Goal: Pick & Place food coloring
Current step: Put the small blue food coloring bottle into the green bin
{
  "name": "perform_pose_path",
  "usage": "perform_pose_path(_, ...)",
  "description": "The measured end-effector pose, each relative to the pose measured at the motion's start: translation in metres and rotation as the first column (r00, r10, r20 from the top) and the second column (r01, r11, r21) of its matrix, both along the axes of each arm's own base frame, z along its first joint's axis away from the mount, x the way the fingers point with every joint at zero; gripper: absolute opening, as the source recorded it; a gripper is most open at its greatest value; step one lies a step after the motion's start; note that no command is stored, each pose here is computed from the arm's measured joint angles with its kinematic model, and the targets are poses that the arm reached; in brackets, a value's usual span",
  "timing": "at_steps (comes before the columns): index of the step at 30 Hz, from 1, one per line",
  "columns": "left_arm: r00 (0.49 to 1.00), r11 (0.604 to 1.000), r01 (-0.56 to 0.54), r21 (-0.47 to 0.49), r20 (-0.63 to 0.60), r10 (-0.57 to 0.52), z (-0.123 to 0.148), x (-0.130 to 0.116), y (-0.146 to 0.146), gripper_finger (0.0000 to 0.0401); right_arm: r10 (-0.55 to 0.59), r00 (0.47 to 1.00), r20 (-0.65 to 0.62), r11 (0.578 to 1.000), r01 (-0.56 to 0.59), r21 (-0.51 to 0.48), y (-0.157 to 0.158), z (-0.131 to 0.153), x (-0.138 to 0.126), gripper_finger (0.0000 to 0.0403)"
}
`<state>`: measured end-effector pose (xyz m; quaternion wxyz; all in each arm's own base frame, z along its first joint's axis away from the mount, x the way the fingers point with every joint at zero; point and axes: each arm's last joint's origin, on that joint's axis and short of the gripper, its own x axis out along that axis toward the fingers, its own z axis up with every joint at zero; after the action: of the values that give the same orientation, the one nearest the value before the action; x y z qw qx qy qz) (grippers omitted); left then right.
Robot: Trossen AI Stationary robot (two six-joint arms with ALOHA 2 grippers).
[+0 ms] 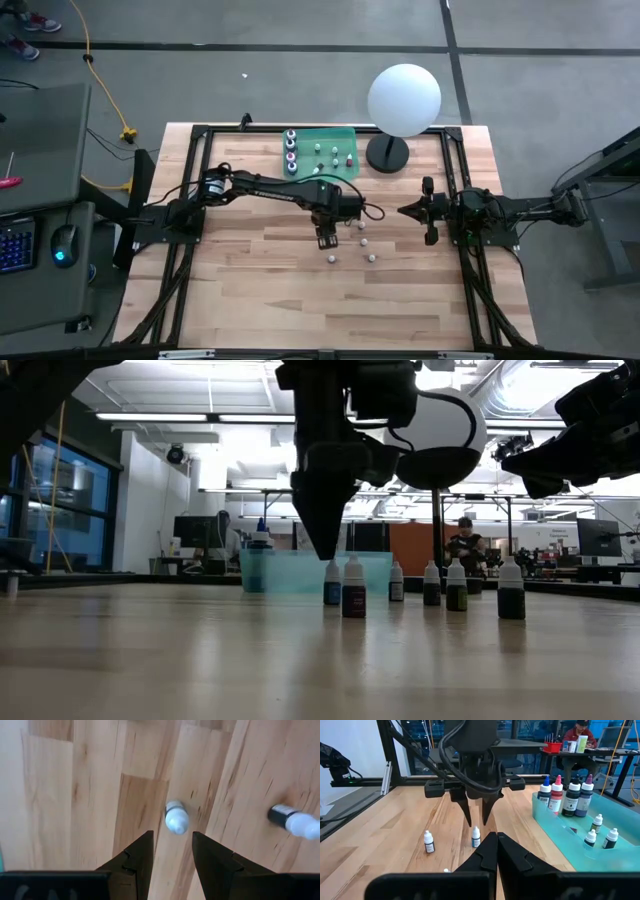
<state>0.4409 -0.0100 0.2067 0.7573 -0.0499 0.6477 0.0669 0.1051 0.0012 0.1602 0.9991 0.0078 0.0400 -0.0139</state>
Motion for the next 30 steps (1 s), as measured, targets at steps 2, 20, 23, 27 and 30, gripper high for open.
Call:
perform_pose_path(2, 1.000, 1.000, 0.002, -0.008, 0.007, -0.002, 0.000, 0.001, 0.000, 0.0131, 0.000, 1.000, 0.000, 1.000, 0.000, 0.000, 0.000, 0.000, 0.000, 0.0000)
perform_pose_path(20, 0.997, 0.998, 0.059, -0.021, 0.049, -0.058, -0.005, 0.004, 0.002, 0.0227, 0.000, 1.000, 0.000, 1.000, 0.000, 0.000, 0.000, 0.000, 0.000, 0.0000)
perform_pose_path(23, 0.997, 0.997, 0.058, -0.047, 0.044, -0.056, -0.011, 0.003, 0.004, 0.0227, 0.000, 1.000, 0.000, 1.000, 0.000, 0.000, 0.000, 0.000, 0.000, 0.0000)
perform_pose_path(27, 0.998, 0.997, 0.053, -0.060, 0.037, -0.050, -0.017, 0.002, 0.008, 0.0227, 0.000, 1.000, 0.000, 1.000, 0.000, 0.000, 0.000, 0.000, 0.000, 0.0000)
perform_pose_path(30, 0.998, 0.997, 0.045, -0.066, 0.042, -0.043, -0.020, 0.002, 0.010, 0.0227, 0.000, 1.000, 0.000, 1.000, 0.000, 0.000, 0.000, 0.000, 0.000, 0.0000)
